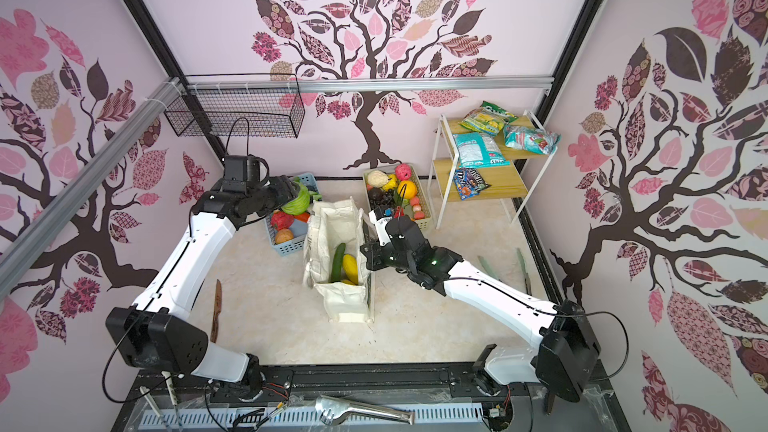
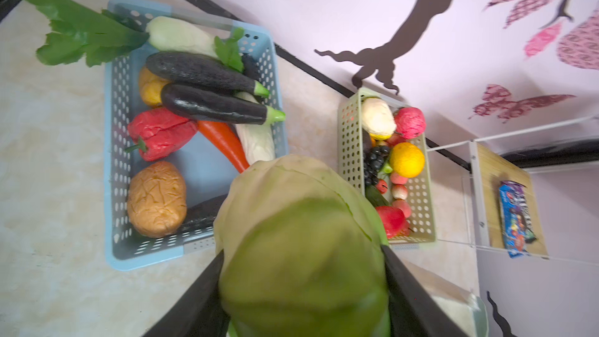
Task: Place the food into the grocery bag and tie it
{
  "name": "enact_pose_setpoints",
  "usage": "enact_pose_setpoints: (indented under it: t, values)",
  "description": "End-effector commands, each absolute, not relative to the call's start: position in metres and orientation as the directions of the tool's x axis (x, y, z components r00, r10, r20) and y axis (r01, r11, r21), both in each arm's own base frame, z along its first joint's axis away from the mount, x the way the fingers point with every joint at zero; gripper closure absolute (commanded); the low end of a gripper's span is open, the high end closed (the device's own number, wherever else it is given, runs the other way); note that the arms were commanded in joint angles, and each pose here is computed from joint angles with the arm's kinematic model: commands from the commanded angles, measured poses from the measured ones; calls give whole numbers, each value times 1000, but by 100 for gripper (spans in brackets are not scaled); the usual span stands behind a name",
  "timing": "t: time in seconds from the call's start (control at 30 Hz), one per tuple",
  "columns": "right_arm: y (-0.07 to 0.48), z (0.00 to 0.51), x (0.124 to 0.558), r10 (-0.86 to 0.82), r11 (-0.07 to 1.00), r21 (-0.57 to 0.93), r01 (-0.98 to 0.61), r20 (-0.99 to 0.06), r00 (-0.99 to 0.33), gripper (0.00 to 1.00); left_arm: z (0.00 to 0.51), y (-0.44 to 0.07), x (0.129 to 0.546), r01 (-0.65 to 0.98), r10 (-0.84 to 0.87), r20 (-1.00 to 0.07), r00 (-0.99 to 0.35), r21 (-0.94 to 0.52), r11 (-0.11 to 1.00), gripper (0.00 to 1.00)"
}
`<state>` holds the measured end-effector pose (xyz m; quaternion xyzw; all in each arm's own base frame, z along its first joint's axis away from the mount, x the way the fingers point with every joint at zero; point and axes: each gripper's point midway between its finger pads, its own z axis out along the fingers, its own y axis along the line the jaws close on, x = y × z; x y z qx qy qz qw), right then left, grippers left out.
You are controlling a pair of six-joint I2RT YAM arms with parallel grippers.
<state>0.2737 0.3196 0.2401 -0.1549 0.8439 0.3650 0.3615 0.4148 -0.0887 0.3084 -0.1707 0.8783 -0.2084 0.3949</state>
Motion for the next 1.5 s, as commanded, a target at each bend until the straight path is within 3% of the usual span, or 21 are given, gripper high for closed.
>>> enact_pose_setpoints:
  t: [0.0, 0.3, 0.57, 0.97, 1.23, 1.47]
  values:
    - [319, 242, 272, -7, 683, 502, -530, -722, -692, 100, 328, -111, 398, -43, -441, -639, -630, -538, 842, 34]
    - [313, 252, 277, 9, 704, 480, -523, -743, -670, 100, 318, -175, 347, 113, -355, -615, -704, -591, 799, 34]
    - [309, 262, 282, 41, 718, 472, -512, -762, -646, 100, 262, -218, 317, 151, -200, -604, -771, -479, 864, 34]
    - [304, 269, 284, 63, 728, 467, -502, -774, -630, 100, 176, -212, 323, 72, -96, -501, -860, -306, 949, 34]
    - [305, 268, 285, 64, 728, 469, -501, -773, -631, 100, 142, -185, 325, -9, -72, -484, -872, -131, 991, 29]
    - [306, 265, 285, 63, 727, 472, -499, -770, -635, 100, 123, -180, 322, -37, -82, -453, -888, -107, 994, 21]
